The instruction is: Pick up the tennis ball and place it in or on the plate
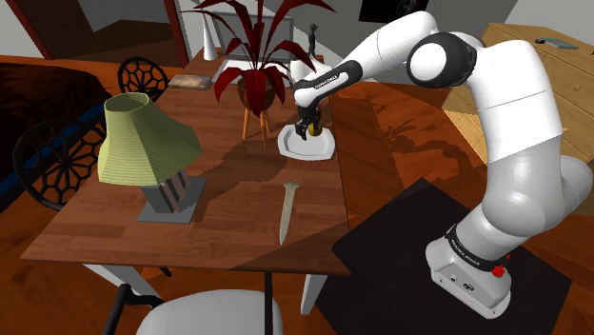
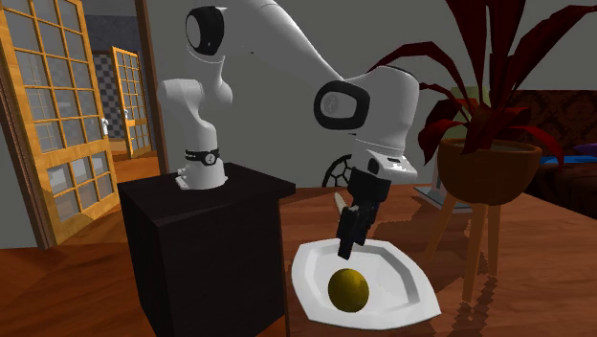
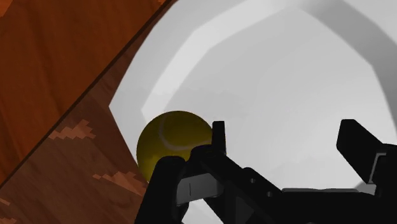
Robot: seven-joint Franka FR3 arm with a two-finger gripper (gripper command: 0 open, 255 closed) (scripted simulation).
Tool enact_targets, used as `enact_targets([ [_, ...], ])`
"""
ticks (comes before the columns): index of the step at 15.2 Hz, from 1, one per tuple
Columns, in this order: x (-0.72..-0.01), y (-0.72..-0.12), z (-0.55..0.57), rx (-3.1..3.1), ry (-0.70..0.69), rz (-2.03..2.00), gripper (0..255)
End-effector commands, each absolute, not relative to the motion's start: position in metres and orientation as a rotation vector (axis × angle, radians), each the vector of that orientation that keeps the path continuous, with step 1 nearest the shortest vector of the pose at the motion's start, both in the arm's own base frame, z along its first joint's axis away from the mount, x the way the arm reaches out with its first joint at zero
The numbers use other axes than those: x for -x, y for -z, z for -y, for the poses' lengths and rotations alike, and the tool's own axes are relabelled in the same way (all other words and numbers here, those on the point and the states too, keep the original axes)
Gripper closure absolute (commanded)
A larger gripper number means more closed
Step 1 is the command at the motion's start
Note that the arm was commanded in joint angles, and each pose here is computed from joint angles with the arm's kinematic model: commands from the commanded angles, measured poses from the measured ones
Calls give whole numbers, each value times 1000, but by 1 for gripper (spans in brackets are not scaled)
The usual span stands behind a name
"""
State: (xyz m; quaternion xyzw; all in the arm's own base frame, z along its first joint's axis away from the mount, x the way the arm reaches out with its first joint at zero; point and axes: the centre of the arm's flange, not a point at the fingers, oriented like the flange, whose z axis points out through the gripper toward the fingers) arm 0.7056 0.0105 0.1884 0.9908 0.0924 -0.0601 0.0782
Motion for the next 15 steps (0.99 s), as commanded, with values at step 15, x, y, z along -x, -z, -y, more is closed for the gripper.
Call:
enact_targets([
  [15, -711, -237, -19, -2967, 180, -277, 0],
])
